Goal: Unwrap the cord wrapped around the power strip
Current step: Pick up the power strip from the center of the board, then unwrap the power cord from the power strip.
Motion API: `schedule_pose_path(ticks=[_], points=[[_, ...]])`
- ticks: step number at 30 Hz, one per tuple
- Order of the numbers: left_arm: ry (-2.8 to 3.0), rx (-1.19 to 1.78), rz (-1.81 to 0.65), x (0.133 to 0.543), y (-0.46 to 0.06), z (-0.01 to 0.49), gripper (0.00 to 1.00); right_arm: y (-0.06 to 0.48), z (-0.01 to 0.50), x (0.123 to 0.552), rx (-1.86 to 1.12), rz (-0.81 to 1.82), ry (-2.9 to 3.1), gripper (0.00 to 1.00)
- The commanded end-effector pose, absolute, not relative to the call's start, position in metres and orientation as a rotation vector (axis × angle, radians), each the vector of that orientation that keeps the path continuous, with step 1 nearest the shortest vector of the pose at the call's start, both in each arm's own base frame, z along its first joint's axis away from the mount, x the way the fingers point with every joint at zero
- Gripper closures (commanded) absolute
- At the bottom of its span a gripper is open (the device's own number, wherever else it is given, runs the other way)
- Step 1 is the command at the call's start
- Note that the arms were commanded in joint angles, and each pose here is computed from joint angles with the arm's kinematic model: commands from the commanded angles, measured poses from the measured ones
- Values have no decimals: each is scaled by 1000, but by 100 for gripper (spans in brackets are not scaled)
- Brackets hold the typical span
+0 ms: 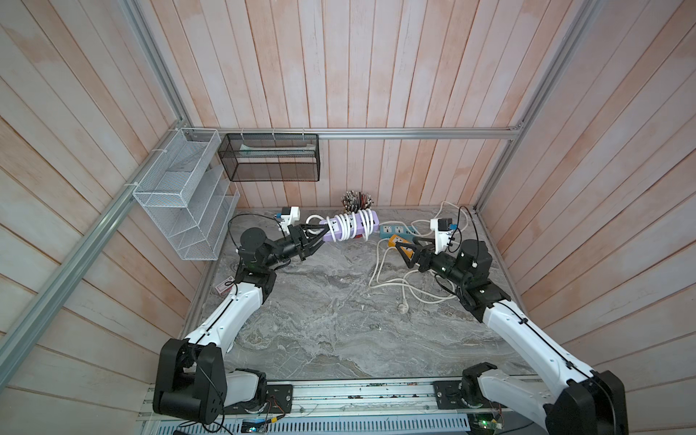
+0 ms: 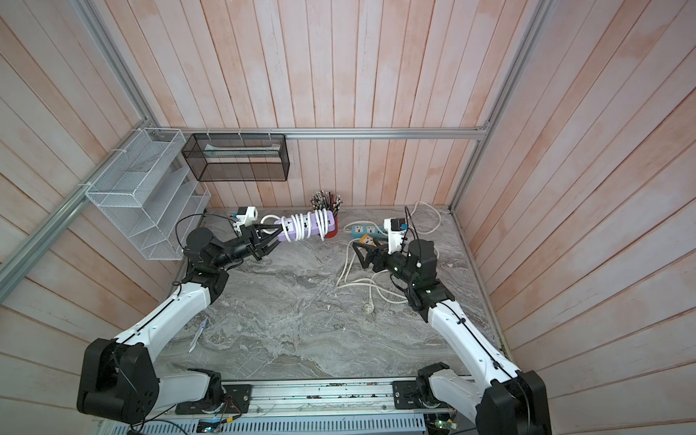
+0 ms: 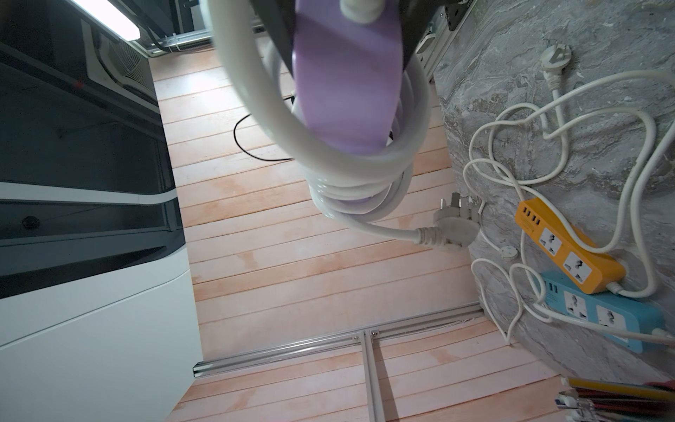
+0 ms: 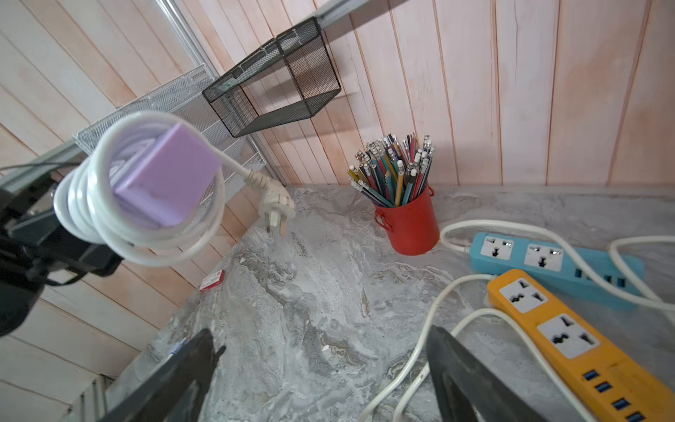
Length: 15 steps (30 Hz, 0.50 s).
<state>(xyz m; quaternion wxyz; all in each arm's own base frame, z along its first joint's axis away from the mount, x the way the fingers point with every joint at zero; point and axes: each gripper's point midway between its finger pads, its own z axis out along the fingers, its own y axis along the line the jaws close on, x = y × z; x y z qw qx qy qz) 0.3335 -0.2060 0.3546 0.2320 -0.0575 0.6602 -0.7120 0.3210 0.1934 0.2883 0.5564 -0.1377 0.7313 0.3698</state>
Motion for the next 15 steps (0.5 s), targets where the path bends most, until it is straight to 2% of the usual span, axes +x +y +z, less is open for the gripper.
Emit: schedule_pose_path(ticks=[1, 7, 15], points=[[1740, -43, -1993, 320, -207, 387, 100, 194, 287, 317, -422, 698, 1568, 8], [1734, -34, -2004, 314, -210, 390, 100, 217, 300, 301, -511, 613, 1349, 9], [1718, -9, -2024, 302, -219, 400, 100, 251, 320, 308, -564, 659, 1218, 11]])
